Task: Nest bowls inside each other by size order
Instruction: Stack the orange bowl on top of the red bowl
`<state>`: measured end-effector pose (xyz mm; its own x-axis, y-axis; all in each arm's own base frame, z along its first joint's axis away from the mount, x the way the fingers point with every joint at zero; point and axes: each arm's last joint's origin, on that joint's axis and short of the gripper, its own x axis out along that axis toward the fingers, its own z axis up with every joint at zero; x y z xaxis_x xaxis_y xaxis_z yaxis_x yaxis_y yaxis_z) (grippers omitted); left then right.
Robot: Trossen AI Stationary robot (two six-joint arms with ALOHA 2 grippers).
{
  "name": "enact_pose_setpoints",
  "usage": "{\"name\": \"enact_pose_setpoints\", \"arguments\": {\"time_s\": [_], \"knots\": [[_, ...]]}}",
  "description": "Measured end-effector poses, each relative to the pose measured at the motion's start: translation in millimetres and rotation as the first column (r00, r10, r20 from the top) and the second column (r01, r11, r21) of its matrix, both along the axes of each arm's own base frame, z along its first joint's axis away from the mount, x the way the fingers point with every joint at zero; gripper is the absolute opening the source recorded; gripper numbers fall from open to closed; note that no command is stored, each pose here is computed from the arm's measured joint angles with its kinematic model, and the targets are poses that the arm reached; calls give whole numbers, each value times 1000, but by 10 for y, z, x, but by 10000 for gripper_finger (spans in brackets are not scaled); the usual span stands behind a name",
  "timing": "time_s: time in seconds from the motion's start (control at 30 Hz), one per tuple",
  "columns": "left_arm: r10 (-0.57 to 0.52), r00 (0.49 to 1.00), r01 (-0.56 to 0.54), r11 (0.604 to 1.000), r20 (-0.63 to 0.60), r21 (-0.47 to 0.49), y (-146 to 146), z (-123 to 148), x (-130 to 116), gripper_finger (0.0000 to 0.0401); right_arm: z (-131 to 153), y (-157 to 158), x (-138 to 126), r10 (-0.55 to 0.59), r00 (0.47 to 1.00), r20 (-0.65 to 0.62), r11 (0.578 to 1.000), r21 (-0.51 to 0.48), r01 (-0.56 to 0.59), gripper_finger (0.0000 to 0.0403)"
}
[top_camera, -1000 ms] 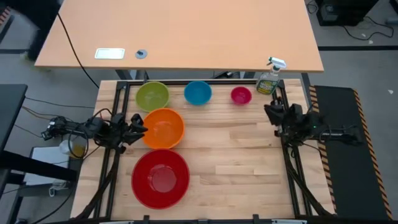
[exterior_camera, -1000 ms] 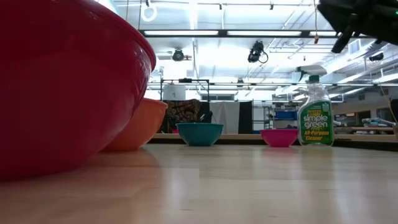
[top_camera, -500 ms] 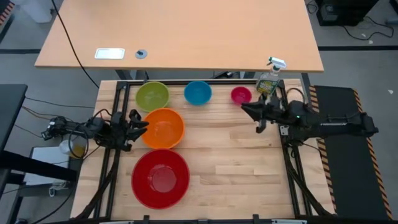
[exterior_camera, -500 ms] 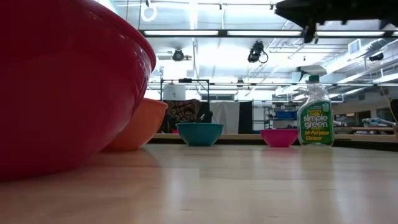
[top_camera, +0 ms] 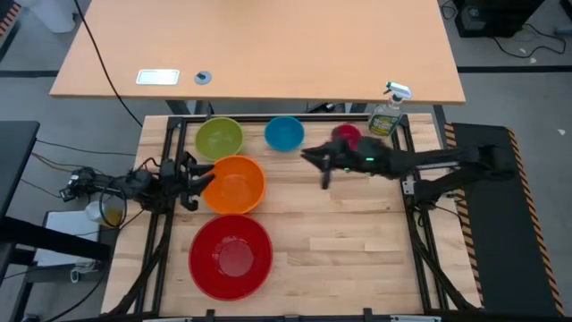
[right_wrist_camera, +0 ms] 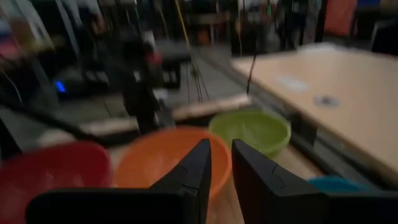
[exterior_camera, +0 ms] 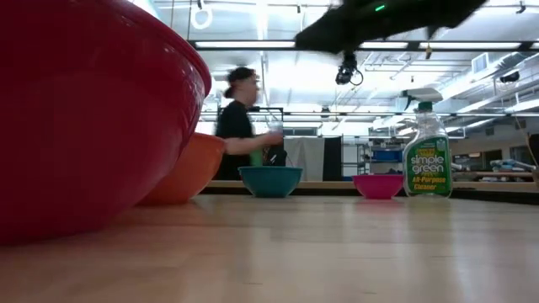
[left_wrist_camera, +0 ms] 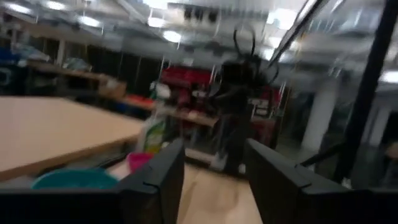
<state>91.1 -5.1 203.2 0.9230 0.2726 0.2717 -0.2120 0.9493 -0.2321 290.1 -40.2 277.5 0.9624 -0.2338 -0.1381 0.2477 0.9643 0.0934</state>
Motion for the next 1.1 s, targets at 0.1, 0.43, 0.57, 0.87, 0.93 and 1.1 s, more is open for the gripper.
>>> {"name": "enact_pose_setpoints", "arguments": {"time_s": [0.1, 0.43, 0.57, 0.87, 0.93, 1.1], "knots": [[18, 998, -19, 1000, -62, -5, 11, 123, -26, 205, -111, -42, 328, 6, 991, -132, 1000, -19, -8, 74], [-19, 972, -6, 994, -236, -107, -15, 235, 67, 253, -444, -64, 1059, 76, 910, -408, 988, -94, -124, 143], [-26, 966, -13, 989, -257, -149, -42, 250, 138, 253, -523, -102, 1239, 20, 875, -483, 995, -80, -67, 200], [27, 944, -101, 972, -328, -212, -107, 142, 305, 253, -524, -181, 1698, -3, 823, -568, 999, -35, -21, 266], [28, 948, -99, 973, -316, -210, -107, 174, 307, 253, -570, -225, 1801, -9, 810, -586, 999, -34, -13, 264], [14, 948, -84, 974, -319, -209, -112, 299, 293, 253, -707, -359, 1961, -24, 775, -631, 1000, -27, 9, 245]]}}
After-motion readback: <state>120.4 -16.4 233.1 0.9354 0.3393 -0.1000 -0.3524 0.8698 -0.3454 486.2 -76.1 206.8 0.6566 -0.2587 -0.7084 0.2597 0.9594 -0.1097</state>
